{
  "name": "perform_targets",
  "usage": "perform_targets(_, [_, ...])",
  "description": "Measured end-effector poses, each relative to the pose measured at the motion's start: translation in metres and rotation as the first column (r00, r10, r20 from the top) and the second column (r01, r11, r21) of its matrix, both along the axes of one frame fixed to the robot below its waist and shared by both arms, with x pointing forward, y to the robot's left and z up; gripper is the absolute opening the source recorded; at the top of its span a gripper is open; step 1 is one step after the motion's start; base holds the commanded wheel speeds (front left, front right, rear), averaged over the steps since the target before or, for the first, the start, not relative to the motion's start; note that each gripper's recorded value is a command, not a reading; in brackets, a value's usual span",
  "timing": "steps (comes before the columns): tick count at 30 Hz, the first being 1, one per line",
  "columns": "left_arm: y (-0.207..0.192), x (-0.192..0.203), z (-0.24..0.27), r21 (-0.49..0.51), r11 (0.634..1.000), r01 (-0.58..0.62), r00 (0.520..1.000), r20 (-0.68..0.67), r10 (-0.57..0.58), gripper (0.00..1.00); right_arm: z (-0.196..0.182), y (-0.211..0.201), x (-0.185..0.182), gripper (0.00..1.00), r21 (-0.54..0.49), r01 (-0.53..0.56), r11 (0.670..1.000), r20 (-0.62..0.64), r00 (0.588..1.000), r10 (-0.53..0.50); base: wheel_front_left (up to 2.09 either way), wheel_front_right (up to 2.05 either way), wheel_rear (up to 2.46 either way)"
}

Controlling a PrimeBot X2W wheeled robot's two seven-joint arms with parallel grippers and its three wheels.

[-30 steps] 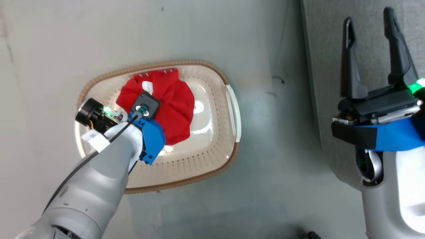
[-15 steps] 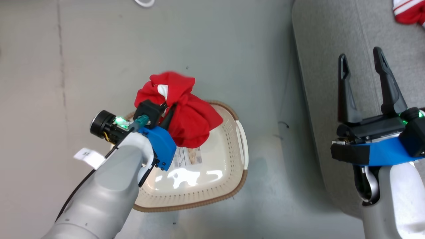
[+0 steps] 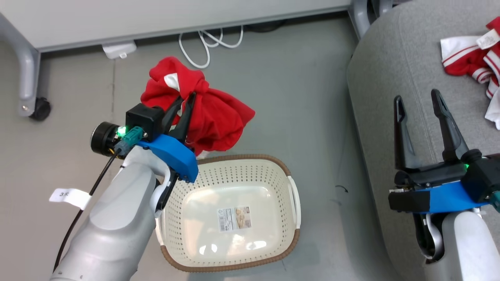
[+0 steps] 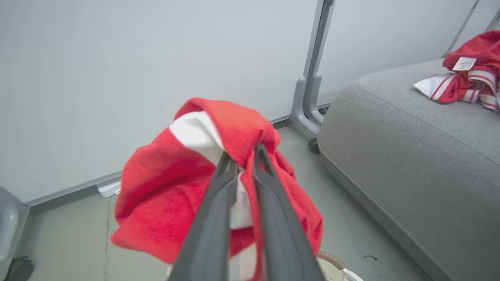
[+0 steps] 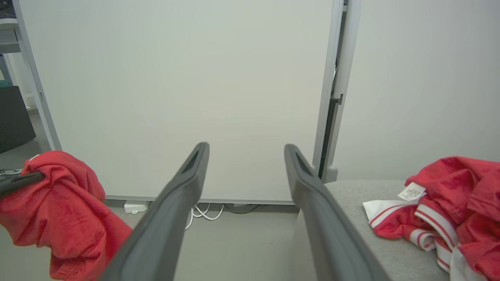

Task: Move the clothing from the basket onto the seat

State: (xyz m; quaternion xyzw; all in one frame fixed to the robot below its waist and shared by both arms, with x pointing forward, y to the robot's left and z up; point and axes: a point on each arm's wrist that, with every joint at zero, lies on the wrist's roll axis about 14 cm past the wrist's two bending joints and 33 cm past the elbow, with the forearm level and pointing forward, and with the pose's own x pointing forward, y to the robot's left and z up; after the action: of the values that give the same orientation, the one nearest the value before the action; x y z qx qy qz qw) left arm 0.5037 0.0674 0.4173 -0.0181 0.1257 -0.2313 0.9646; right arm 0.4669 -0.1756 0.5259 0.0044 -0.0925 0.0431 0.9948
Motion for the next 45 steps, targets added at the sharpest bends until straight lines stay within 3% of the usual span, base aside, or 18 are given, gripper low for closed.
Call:
perform_targets(19, [-0.031,-0.02,0.13,-0.106,0.991,0.088,0.943,0.328,-0.049,0.0,0.027,0.009,-0.033,1.0,0.032,-0.025,0.999,0.047,0.999,0.023,0.0,0.0,0.0])
perform_targets(33, [-0.053,-0.042,0.147,-0.111,0.981,0.161,0.924,0.365,-0.111,0.0,0.031,0.014,-0.045,1.0,0.042,-0.041,0.998,0.053,0.998,0.039,0.0,0.0,0.0])
perform_targets(40, [-0.056,-0.043,0.148,-0.114,0.978,0.174,0.923,0.365,-0.122,0.0,0.053,0.046,-0.04,1.0,-0.013,-0.131,0.991,0.118,0.984,0.132,0.0,0.0,0.0])
perform_targets(45, [-0.059,-0.046,0.148,-0.11,0.977,0.183,0.921,0.365,-0.132,0.0,0.058,0.085,-0.039,1.0,-0.069,-0.246,0.967,0.126,0.959,0.253,0.0,0.0,0.0])
